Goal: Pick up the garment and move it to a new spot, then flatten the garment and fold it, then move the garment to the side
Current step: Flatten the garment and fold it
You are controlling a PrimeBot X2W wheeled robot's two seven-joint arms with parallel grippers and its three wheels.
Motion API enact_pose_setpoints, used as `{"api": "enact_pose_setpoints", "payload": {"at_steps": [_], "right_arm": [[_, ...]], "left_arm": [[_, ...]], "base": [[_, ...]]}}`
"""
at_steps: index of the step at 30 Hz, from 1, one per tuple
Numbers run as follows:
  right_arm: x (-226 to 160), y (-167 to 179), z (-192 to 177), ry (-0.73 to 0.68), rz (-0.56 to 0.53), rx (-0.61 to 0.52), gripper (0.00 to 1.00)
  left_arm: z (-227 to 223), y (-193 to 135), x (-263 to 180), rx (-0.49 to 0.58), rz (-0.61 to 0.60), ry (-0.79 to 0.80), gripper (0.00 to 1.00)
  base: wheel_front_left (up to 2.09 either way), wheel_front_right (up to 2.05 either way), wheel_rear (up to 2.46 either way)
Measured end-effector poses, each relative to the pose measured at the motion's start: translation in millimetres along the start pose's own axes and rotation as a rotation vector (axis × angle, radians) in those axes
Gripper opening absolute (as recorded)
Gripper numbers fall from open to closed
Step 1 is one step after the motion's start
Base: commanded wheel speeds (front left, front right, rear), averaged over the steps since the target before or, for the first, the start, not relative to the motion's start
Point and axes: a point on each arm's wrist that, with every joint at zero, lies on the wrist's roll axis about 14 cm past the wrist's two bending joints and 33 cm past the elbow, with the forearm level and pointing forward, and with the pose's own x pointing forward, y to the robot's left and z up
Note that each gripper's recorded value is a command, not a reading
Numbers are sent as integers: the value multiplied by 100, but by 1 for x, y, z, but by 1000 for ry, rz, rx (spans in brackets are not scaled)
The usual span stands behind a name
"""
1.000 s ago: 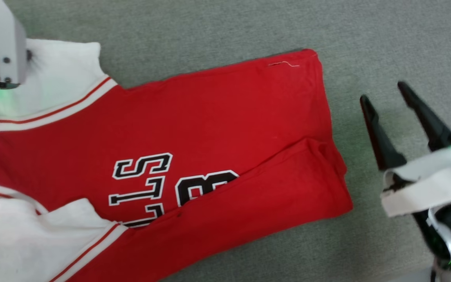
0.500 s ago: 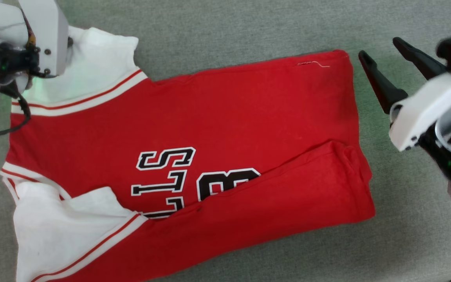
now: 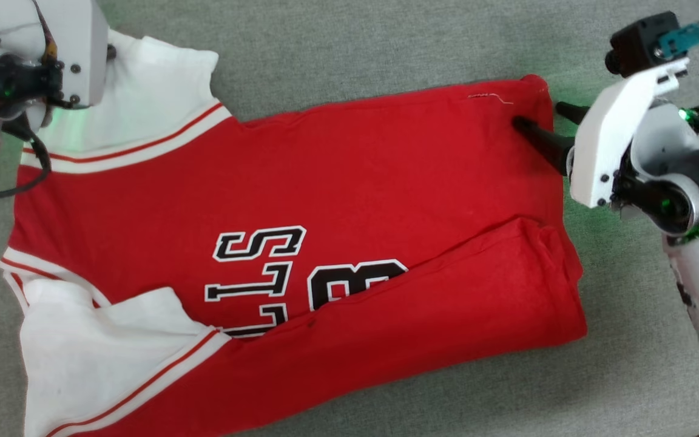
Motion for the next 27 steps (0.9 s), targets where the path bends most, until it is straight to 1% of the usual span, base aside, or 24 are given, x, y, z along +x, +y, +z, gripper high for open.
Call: {"api": "enact_pose_setpoints", "payload": {"at_steps": [1,2,3,4,5,14,20,27], "right_arm": [[2,0,-1,21,-3,-6,100],[3,-2,-2,40,-6,-10,88],[4,-1,-2,52,-2,-7,51],[5,-1,-3,62,-2,-5,32],[6,-1,-3,72,-5,-13,0],[9,4,3,92,10,-26,0],[3,4,14,47,12,-52,0],[-11,12,33,-28,28,-120,0]], "left_arm": [[1,0,1,3,-3,-1,0],[1,0,1,2,-2,-2,0],[1,0,1,1,-1,-1,0],[1,0,2,0,-2,0,0],[1,0,3,1,-3,1,0],[3,1,0,-4,0,-13,0],[10,6,-16,-7,15,-56,0],[20,9,-48,5,30,-118,0]], "base": [[0,0,0],[0,0,0],[0,0,0],[0,0,0],[0,0,0],[0,0,0],[0,0,0],[0,0,0]]}}
